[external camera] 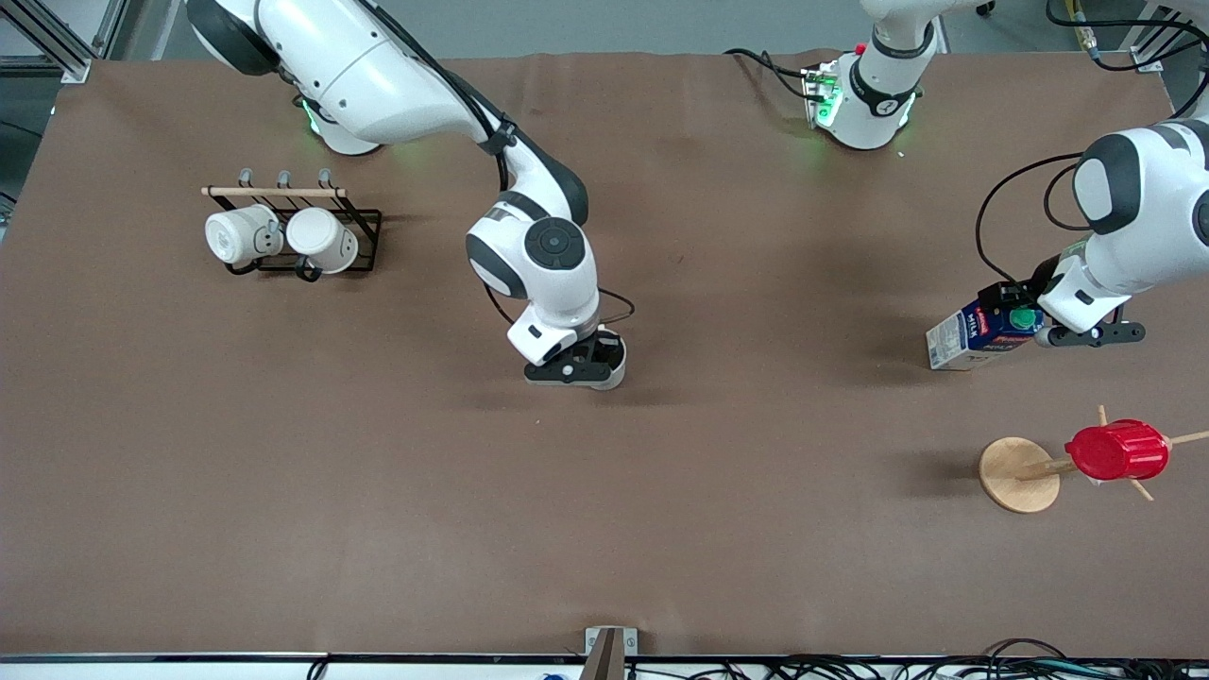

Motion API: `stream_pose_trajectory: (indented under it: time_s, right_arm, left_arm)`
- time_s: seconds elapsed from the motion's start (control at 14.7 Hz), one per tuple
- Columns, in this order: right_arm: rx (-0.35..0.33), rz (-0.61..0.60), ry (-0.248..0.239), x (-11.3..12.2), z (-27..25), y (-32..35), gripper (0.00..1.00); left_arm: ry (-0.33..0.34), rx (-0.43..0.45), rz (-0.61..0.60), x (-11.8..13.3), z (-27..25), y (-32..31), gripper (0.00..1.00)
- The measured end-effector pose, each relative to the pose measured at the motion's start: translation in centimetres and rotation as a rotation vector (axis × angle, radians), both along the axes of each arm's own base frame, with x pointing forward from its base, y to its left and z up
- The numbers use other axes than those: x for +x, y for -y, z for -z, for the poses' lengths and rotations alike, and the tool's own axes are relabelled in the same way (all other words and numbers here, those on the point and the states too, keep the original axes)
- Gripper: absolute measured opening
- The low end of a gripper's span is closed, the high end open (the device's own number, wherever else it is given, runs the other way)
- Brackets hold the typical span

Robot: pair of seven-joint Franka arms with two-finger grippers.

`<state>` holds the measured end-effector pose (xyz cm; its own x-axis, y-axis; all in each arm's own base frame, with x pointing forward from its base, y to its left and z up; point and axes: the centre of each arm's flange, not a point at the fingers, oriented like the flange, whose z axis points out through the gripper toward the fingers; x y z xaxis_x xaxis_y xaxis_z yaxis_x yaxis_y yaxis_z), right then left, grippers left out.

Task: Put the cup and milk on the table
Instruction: 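Release the mug and withdraw the right gripper while the left gripper lifts the carton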

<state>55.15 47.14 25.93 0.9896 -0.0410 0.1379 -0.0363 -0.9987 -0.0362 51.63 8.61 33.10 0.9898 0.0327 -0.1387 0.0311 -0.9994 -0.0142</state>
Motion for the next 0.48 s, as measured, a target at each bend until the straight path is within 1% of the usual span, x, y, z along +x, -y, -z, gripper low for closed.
stream_pose_trajectory:
  time_s: [0.07,0.14,0.2,0.27,0.34,0.48]
  right_arm:
    - [0.004,0.014,0.013,0.8,-1.2,0.6,0.7]
    - [0.002,0.034,0.025,1.8,-2.8,1.7,0.79]
    - [-0.004,0.062,0.037,2.9,-4.8,3.2,0.89]
    - [-0.012,0.096,0.05,4.1,-7.2,5.1,0.98]
    - [-0.026,0.138,0.06,5.3,-9.9,7.6,1.0]
    - [-0.062,0.235,0.074,7.5,-15.4,13.9,1.0]
  left_arm:
    - [0.004,0.001,0.002,0.1,-0.2,0.1,0.74]
    - [0.007,0.001,0.004,0.2,-0.3,0.2,0.7]
    - [0.01,0.002,0.006,0.3,-0.4,0.3,0.7]
    - [0.011,0.002,0.007,0.3,-0.5,0.3,0.68]
    - [0.014,0.002,0.008,0.4,-0.6,0.4,0.67]
    - [0.024,0.002,0.027,0.8,-1.0,1.3,0.67]
